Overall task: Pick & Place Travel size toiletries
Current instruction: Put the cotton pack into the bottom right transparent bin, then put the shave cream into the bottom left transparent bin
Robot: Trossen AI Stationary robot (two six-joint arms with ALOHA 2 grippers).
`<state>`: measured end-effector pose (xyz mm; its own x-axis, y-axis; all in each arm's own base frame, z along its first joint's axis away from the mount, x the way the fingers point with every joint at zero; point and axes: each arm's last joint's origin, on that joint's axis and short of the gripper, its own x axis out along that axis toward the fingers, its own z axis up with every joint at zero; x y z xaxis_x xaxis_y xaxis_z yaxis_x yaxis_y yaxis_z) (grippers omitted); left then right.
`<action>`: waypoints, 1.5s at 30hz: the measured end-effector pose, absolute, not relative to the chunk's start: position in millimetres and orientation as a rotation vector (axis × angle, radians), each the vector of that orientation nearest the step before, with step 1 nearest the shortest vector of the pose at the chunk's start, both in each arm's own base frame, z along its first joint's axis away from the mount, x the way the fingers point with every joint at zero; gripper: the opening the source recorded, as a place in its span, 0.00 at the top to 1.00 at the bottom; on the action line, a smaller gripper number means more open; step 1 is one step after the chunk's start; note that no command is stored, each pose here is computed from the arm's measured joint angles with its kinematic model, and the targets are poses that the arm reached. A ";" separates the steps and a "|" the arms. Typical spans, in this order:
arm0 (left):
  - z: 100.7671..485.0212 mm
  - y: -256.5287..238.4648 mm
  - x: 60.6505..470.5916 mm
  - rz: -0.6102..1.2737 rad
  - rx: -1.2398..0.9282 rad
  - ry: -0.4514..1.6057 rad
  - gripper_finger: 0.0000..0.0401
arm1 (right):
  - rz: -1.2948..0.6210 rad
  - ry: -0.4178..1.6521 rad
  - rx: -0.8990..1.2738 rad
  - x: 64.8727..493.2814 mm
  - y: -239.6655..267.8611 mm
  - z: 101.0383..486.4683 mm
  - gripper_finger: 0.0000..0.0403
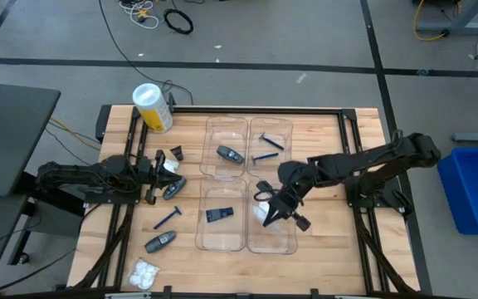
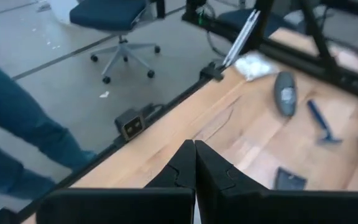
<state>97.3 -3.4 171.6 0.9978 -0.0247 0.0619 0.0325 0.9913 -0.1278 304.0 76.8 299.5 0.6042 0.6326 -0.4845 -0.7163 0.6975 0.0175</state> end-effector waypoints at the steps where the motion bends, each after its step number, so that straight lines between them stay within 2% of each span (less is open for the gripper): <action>1: 171.6 -3.4 97.3 -0.029 -0.129 -0.060 0.94 | 0.777 0.506 -0.190 302.6 78.1 294.1 1.00; 7: 171.6 -3.4 97.3 -0.029 -0.129 -0.060 0.94 | 0.743 0.586 -0.211 296.4 81.8 271.2 1.00; 15: 171.6 -3.4 97.3 -0.029 -0.129 -0.060 0.94 | 0.740 0.595 -0.201 295.8 82.0 269.3 0.97; 25: 171.6 -3.4 97.4 -0.029 -0.129 -0.060 0.94 | 0.728 0.603 -0.178 295.0 81.5 270.1 0.79; 29: 171.6 -3.4 97.3 -0.029 -0.129 -0.060 0.94 | 0.642 0.576 -0.214 291.1 74.8 279.6 0.74; 35: 171.5 -3.4 97.4 -0.028 -0.129 -0.060 0.94 | 0.463 0.482 -0.239 278.0 48.4 293.1 0.82; 40: 171.6 -3.4 97.3 -0.029 -0.129 -0.060 0.94 | 0.398 0.383 -0.236 255.4 30.7 287.0 0.92; 45: 171.6 -3.4 97.3 -0.029 -0.129 -0.060 0.94 | 0.284 0.344 -0.239 230.0 12.1 268.4 0.95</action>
<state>97.3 -3.4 171.6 0.9978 -0.0247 0.0621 0.0325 0.9913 -0.1276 230.0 12.1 268.4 0.9026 0.2316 -0.3629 -0.3122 0.9326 -0.1813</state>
